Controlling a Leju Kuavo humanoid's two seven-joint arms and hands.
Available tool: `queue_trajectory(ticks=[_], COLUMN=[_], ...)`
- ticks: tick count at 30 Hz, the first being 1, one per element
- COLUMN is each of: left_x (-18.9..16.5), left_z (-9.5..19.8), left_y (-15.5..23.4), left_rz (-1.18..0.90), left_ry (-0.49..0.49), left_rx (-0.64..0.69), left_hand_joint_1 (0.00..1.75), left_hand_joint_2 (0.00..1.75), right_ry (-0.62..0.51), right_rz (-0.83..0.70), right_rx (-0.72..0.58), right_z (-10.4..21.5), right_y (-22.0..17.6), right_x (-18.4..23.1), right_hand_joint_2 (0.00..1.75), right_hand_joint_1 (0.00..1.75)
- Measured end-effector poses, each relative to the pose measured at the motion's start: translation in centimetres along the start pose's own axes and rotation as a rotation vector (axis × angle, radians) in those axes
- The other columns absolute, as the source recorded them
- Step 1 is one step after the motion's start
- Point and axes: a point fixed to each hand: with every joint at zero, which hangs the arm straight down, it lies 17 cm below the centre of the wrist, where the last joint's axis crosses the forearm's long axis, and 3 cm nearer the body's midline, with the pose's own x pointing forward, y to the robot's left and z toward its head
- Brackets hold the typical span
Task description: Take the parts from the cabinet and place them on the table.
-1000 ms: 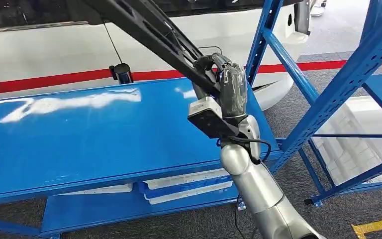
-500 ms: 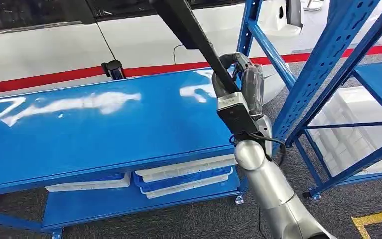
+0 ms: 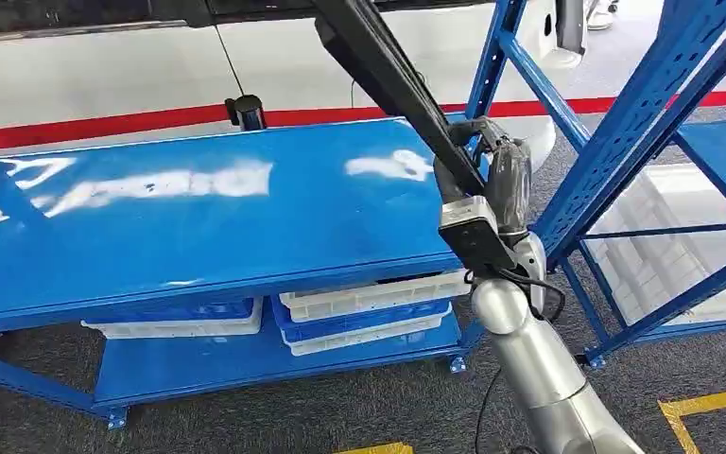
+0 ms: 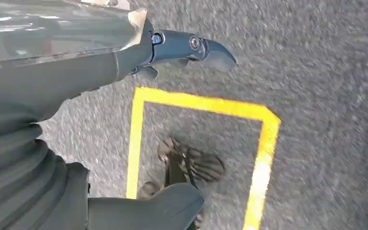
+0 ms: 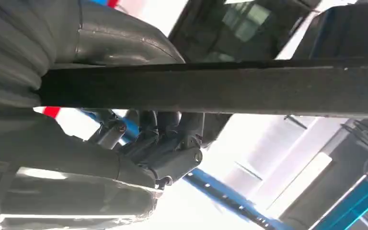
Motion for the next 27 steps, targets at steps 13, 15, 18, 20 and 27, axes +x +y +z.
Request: queue_trajectory(ticks=[13,15,18,20,27], left_x=[-0.6,-0.8,-0.8,-0.8,-1.1], left_z=[0.0,0.0,-0.1,-0.1,-0.2], left_y=[-0.3,-0.1,0.5,0.8,1.3], left_rz=[-0.036,-0.043,-0.049,-0.05,-0.046], left_ry=[0.034,0.043,0.048,0.055,0.068], left_rx=[0.013,0.023,0.05,0.066,0.089], left_hand_joint_1=[0.0,0.0,0.0,0.0,0.0], left_hand_joint_2=[1.75,1.75,1.75,1.75,1.75], right_ry=[-0.024,-0.022,-0.027,-0.036,-0.029], right_rz=[0.065,0.069,0.059,0.045,-0.01], right_rx=[-0.056,-0.049,-0.039,-0.04,-0.034], right_z=[1.6,2.0,2.0,1.8,0.7], right_y=[-2.3,-2.0,-1.5,-1.2,-0.3], right_x=[0.8,0.7,1.0,1.5,1.8], right_hand_joint_2=[1.75,1.75,1.75,1.75,1.75], right_hand_joint_1=[1.75,1.75,1.75,1.75,1.75])
